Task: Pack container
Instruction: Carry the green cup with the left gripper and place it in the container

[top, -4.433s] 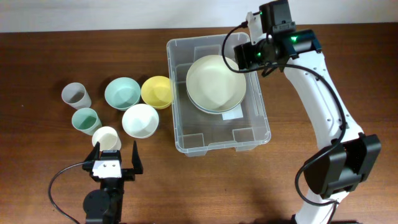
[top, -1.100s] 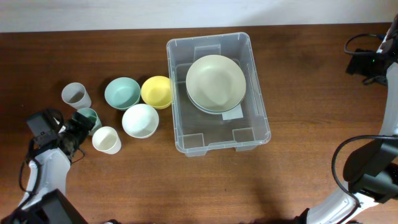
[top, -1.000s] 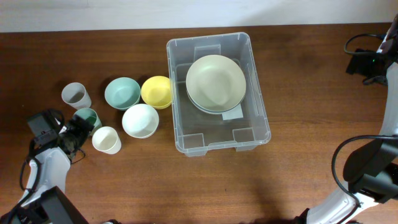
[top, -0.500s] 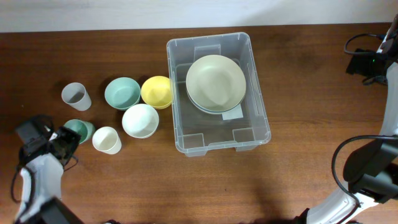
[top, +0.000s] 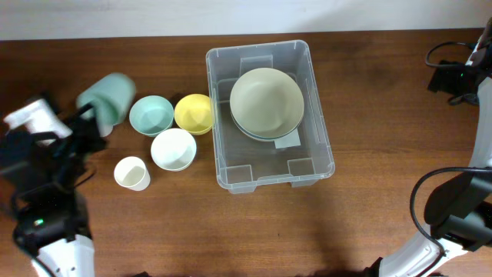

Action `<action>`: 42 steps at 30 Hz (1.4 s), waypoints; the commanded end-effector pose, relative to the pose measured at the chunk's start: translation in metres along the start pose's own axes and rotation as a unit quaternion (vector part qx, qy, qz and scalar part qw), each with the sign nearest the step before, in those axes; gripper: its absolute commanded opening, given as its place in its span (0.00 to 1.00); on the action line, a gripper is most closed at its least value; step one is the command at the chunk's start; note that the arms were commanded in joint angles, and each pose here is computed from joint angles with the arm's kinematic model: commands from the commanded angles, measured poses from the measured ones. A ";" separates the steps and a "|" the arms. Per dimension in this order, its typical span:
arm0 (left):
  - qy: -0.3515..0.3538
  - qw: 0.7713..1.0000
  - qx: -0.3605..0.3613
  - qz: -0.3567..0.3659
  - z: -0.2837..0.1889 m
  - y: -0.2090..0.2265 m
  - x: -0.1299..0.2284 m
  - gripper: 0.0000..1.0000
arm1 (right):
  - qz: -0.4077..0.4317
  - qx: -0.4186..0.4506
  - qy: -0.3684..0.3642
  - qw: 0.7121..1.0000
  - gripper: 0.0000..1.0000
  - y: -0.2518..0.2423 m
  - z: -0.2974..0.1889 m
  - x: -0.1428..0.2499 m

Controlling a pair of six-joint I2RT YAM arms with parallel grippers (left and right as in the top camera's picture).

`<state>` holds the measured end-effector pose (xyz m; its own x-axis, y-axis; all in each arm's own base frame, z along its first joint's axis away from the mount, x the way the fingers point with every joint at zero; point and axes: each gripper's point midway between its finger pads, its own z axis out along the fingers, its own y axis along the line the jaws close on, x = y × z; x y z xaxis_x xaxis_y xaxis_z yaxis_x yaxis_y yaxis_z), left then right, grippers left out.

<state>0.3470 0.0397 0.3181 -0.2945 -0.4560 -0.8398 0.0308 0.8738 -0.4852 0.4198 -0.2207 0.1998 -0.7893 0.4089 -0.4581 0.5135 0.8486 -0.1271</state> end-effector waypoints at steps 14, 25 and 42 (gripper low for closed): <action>0.164 0.879 0.317 0.316 0.100 -0.193 0.159 0.01 | 0.006 0.009 -0.001 1.000 0.99 -0.004 0.001 -0.001; 0.245 0.802 0.270 0.473 0.130 -0.230 0.207 0.00 | 0.006 0.009 -0.001 1.000 0.99 -0.004 0.001 -0.001; 0.301 0.707 0.290 0.570 0.116 -0.257 0.316 0.00 | 0.006 0.009 -0.001 1.000 0.99 -0.004 0.001 -0.001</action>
<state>0.3576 -0.3415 0.1514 -0.1668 0.7603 -0.6278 0.9150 0.3565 0.1887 0.4198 -0.2207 0.1998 -0.7891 0.4093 -0.4581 0.5138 0.8485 -0.1270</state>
